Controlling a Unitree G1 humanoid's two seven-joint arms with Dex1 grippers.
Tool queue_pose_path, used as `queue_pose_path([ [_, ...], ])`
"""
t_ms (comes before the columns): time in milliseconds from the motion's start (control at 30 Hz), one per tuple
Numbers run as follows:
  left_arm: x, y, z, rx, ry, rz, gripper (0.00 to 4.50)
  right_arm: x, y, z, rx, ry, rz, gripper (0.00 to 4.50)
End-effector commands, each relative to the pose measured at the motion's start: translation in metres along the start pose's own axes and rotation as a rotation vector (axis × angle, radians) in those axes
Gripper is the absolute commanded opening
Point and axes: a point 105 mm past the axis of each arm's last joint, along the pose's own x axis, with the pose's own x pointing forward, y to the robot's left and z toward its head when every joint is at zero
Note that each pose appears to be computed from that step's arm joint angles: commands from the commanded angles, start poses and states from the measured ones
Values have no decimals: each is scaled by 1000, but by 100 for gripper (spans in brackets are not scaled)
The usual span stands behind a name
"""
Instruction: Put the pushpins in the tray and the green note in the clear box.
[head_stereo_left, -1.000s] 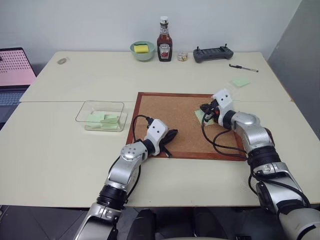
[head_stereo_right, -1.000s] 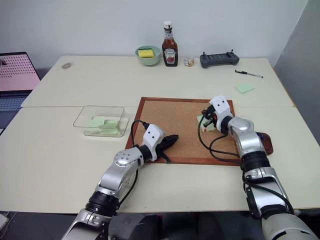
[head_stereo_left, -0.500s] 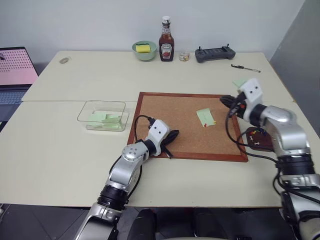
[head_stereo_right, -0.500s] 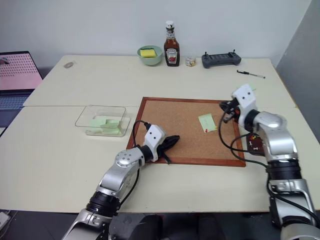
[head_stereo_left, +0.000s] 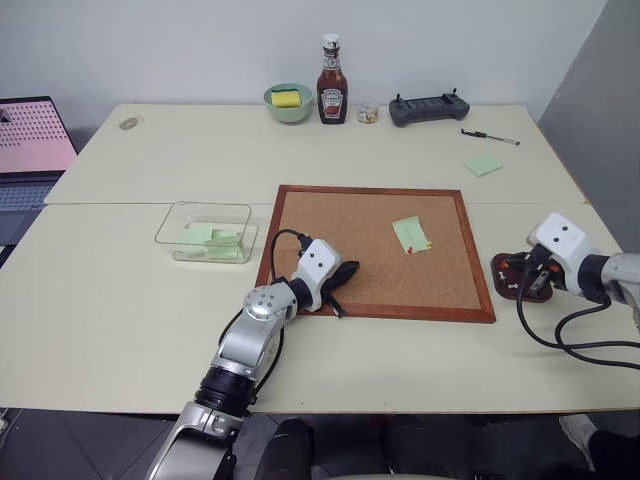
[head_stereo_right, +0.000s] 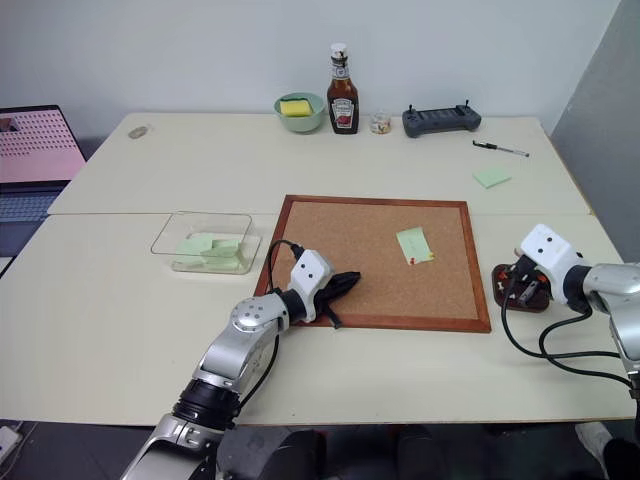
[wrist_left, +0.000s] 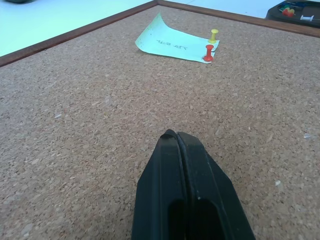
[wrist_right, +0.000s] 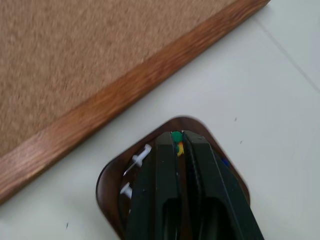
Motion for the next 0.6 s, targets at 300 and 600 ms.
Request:
queue_pose_path([
  [300, 3, -10, -14, -11, 49, -33, 0, -10, -14, -5, -50, 49, -57, 111],
  [600, 3, -9, -15, -10, 50, -32, 0, -16, -20, 9, -5, -15, -62, 303],
])
